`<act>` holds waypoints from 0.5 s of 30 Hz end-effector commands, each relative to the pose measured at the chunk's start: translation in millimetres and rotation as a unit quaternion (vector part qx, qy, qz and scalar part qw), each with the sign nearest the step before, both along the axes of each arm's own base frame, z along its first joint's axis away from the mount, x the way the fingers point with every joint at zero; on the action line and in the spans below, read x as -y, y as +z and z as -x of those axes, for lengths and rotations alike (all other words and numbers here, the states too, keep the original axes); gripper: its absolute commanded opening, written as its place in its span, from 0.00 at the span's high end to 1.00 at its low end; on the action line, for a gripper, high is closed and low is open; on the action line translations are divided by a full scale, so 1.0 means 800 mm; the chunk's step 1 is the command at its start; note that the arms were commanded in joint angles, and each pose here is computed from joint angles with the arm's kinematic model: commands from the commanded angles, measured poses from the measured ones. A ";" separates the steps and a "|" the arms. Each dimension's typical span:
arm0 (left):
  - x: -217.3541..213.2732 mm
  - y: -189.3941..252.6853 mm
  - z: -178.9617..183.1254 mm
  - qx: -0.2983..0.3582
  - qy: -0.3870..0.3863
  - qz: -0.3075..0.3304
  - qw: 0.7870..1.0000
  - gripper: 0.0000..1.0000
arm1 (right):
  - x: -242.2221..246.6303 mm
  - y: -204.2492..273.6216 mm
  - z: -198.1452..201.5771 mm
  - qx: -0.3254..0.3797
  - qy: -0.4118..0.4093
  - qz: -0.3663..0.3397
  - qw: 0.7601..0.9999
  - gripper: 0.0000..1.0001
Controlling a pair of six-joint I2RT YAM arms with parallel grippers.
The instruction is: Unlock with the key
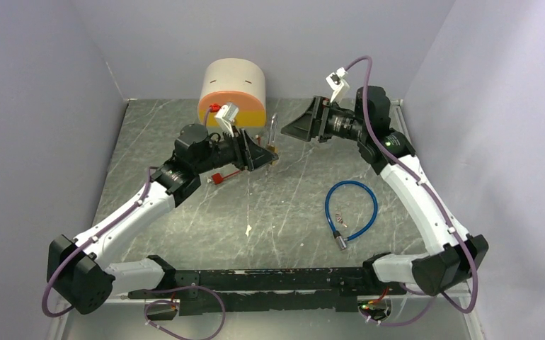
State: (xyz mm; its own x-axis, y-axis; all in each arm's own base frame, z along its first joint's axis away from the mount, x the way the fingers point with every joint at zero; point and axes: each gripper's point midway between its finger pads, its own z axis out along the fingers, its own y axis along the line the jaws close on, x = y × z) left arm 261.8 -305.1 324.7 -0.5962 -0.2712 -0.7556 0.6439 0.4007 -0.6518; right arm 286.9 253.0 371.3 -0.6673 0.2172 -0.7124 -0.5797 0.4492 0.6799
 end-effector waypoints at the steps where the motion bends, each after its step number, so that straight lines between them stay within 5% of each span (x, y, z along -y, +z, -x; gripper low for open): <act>1: 0.003 0.065 0.030 0.102 -0.060 0.033 0.992 0.83 | 0.008 -0.017 -0.016 -0.005 -0.023 0.042 0.999 0.30; 15: 0.023 0.074 0.073 0.059 -0.182 0.125 0.973 0.81 | -0.013 -0.049 -0.034 -0.086 -0.020 -0.007 0.996 0.68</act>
